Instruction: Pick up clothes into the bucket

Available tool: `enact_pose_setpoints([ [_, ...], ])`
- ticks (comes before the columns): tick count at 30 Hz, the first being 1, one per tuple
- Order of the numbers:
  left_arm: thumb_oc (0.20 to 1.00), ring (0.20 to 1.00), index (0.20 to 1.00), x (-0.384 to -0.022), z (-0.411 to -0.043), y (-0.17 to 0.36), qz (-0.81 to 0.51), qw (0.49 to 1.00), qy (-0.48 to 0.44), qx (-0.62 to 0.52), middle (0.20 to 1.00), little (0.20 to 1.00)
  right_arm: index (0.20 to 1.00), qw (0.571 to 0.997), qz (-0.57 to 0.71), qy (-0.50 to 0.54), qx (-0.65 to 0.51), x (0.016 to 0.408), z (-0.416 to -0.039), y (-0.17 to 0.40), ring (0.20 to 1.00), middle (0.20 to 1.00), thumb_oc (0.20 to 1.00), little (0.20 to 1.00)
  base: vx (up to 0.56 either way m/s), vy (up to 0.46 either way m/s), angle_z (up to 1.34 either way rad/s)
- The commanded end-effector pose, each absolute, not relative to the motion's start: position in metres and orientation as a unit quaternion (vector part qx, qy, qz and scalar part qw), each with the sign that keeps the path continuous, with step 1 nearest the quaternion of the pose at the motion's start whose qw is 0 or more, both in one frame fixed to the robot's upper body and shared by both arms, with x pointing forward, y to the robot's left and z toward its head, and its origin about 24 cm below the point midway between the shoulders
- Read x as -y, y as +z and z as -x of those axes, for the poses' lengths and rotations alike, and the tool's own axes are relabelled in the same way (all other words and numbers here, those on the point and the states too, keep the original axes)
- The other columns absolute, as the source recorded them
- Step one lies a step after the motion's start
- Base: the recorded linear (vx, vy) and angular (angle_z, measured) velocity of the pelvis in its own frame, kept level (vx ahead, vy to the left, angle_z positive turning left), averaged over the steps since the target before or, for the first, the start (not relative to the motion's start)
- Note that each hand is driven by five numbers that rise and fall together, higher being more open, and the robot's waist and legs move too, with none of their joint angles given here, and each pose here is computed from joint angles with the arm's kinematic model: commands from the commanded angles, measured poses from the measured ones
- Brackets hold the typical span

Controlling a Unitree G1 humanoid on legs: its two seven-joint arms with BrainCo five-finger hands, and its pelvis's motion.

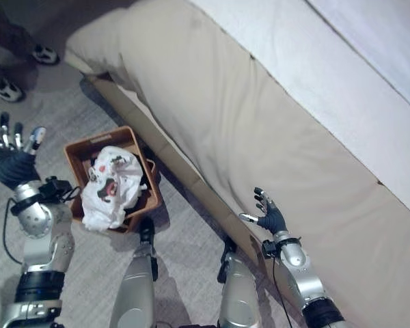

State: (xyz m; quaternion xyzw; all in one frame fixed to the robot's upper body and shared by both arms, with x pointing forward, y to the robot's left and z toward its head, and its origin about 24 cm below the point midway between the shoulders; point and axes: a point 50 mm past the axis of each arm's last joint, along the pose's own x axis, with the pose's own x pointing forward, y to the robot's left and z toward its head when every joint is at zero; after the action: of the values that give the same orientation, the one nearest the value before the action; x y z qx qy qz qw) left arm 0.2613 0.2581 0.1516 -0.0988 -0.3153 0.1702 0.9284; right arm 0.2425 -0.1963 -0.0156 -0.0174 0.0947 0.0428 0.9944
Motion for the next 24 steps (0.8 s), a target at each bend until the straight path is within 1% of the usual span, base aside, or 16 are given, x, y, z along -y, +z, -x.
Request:
enact_pose_setpoints([
  [1,1.0,1.0,1.0,-0.246,-0.254,0.144,0.079,0.945,0.091,0.304,1.0,1.0,1.0,0.997,-0.027,0.019,-0.069,0.207,-0.247,-0.006,1.0,1.0,1.0,1.0,0.11,0.028,-0.32],
  [2,1.0,1.0,1.0,-0.238,-0.256,0.124,0.07,0.963,0.054,0.254,1.0,1.0,1.0,0.997,-0.05,0.018,-0.053,0.205,-0.248,0.0,1.0,1.0,1.0,1.0,0.11,0.02,-0.25],
  [3,1.0,1.0,1.0,-0.231,-0.256,0.112,0.076,0.97,0.033,0.227,1.0,1.0,1.0,0.997,-0.064,0.019,-0.049,0.203,-0.248,0.0,1.0,1.0,1.0,1.0,0.11,0.019,-0.25],
  [4,1.0,1.0,1.0,-0.231,-0.256,0.112,0.076,0.97,0.033,0.227,1.0,1.0,1.0,0.997,-0.064,0.019,-0.049,0.203,-0.248,0.0,1.0,1.0,1.0,1.0,0.11,0.007,-0.39],
  [5,1.0,1.0,1.0,-0.222,-0.254,0.093,0.092,0.979,0.011,0.184,1.0,1.0,1.0,0.995,-0.086,0.009,-0.05,0.203,-0.245,-0.002,1.0,1.0,1.0,1.0,0.08,0.002,-0.44],
  [6,1.0,1.0,1.0,-0.222,-0.254,0.092,0.092,0.979,0.011,0.183,1.0,1.0,1.0,0.995,-0.086,0.009,-0.05,0.203,-0.245,-0.002,1.0,1.0,1.0,1.0,0.15,-0.013,-0.45],
  [7,1.0,1.0,1.0,-0.211,-0.25,0.074,0.094,0.985,-0.015,0.141,1.0,1.0,1.0,0.992,-0.11,-0.005,-0.053,0.203,-0.241,-0.006,1.0,1.0,1.0,1.0,0.08,-0.014,-0.35],
  [8,1.0,1.0,1.0,-0.211,-0.25,0.074,0.095,0.985,-0.016,0.141,1.0,1.0,1.0,0.992,-0.11,-0.006,-0.054,0.203,-0.241,-0.006,1.0,1.0,1.0,1.0,0.11,-0.03,-0.39],
  [10,1.0,1.0,1.0,-0.197,-0.242,0.046,0.113,0.99,-0.044,0.075,1.0,1.0,1.0,0.988,-0.137,-0.033,-0.061,0.204,-0.233,-0.013,1.0,1.0,1.0,1.0,0.12,-0.038,-0.38],
  [13,1.0,1.0,1.0,-0.187,-0.23,0.02,0.1,0.993,-0.065,0.014,1.0,1.0,1.0,0.987,-0.127,-0.054,-0.083,0.208,-0.22,-0.024,1.0,1.0,1.0,1.0,0.08,-0.038,-0.49],
  [18,1.0,1.0,1.0,-0.179,-0.211,-0.01,0.088,0.992,-0.079,-0.054,1.0,1.0,1.0,0.988,-0.073,-0.081,-0.111,0.214,-0.203,-0.035,1.0,1.0,1.0,1.0,0.03,-0.025,-0.2],
  [24,1.0,1.0,1.0,-0.172,-0.202,-0.021,0.076,0.989,-0.092,-0.083,1.0,1.0,1.0,0.984,-0.093,-0.088,-0.124,0.206,-0.198,-0.042,1.0,1.0,1.0,1.0,0.02,-0.019,-0.12],
])
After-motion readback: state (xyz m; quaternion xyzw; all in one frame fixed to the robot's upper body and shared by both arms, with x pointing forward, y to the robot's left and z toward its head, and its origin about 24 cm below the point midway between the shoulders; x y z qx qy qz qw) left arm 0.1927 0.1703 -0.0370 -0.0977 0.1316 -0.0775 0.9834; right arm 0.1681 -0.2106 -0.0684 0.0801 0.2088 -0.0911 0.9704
